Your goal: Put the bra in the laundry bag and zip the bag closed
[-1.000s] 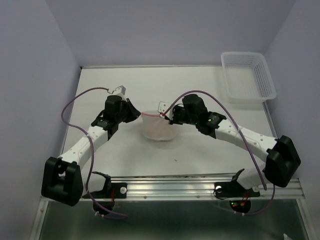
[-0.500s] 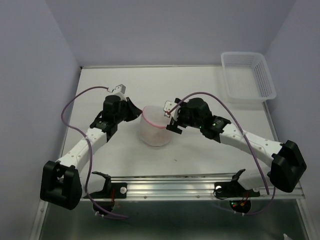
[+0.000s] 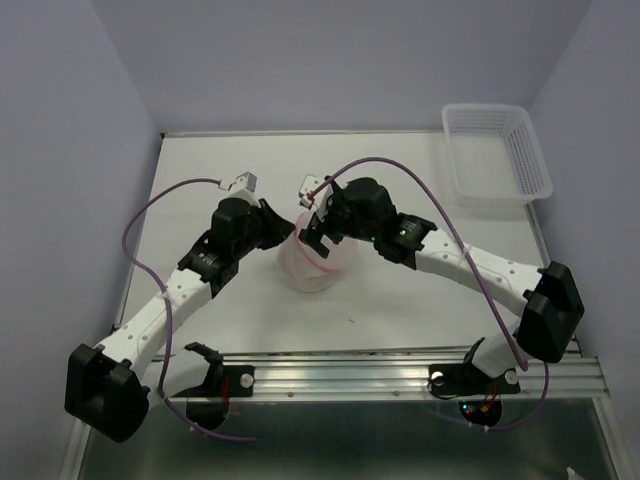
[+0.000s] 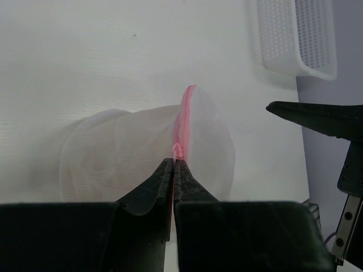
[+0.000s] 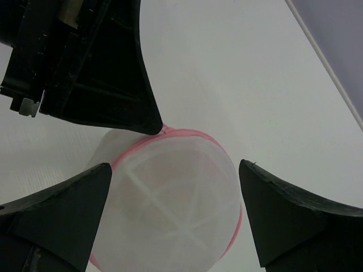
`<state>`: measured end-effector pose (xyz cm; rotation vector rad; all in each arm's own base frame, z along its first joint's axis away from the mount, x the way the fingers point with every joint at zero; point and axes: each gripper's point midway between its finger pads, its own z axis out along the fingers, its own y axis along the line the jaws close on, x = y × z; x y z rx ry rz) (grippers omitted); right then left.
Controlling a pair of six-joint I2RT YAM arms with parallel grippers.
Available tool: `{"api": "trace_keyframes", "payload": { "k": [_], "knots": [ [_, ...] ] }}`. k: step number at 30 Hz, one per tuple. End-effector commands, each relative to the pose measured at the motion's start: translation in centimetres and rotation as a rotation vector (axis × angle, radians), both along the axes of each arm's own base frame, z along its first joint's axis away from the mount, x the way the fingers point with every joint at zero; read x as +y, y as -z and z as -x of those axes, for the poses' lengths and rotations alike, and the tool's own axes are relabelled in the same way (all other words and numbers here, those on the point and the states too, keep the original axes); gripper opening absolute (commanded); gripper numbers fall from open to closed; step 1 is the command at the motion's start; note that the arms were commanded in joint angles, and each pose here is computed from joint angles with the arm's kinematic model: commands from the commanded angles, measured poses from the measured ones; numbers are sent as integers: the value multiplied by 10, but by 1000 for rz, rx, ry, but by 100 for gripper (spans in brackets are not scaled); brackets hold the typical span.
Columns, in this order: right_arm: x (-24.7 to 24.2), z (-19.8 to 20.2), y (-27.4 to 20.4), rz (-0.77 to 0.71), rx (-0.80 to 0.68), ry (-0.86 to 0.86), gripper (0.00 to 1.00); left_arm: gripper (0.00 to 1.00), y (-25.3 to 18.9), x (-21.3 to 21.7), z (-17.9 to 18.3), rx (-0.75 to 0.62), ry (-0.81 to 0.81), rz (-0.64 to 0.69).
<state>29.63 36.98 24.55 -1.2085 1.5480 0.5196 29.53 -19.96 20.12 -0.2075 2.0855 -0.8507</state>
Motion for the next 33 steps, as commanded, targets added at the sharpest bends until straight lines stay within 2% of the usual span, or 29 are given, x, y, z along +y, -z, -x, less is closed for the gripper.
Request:
{"api": "trace_keyframes", "payload": {
  "k": [1, 5, 18, 21, 22, 26, 29, 33],
  "knots": [
    [1, 1, -19, -46, 26, 147, 100, 0, -21, 13, -4, 21, -146, 67],
    [11, 18, -9, -6, 8, 119, 100, 0, -17, 16, 0, 61, -172, 70],
    [33, 9, 29, 123, -43, 311, 98, 0, -19, 22, 14, 82, -179, 79],
    [32, 7, 33, 124, -43, 333, 79, 0, -20, 22, 16, 77, -179, 85],
    [31, 7, 34, 120, -44, 335, 60, 0, -19, 23, 17, 80, -179, 84],
    [29, 5, 33, 96, -68, 342, 23, 0, -17, 24, 19, 79, -178, 82],
    [29, 8, 30, 93, -86, 317, 13, 0, -10, 25, 20, 96, -183, 78],
    [27, 15, 25, 92, -138, 239, 9, 0, -1, 35, 14, 102, -258, 58]
  ]
}}
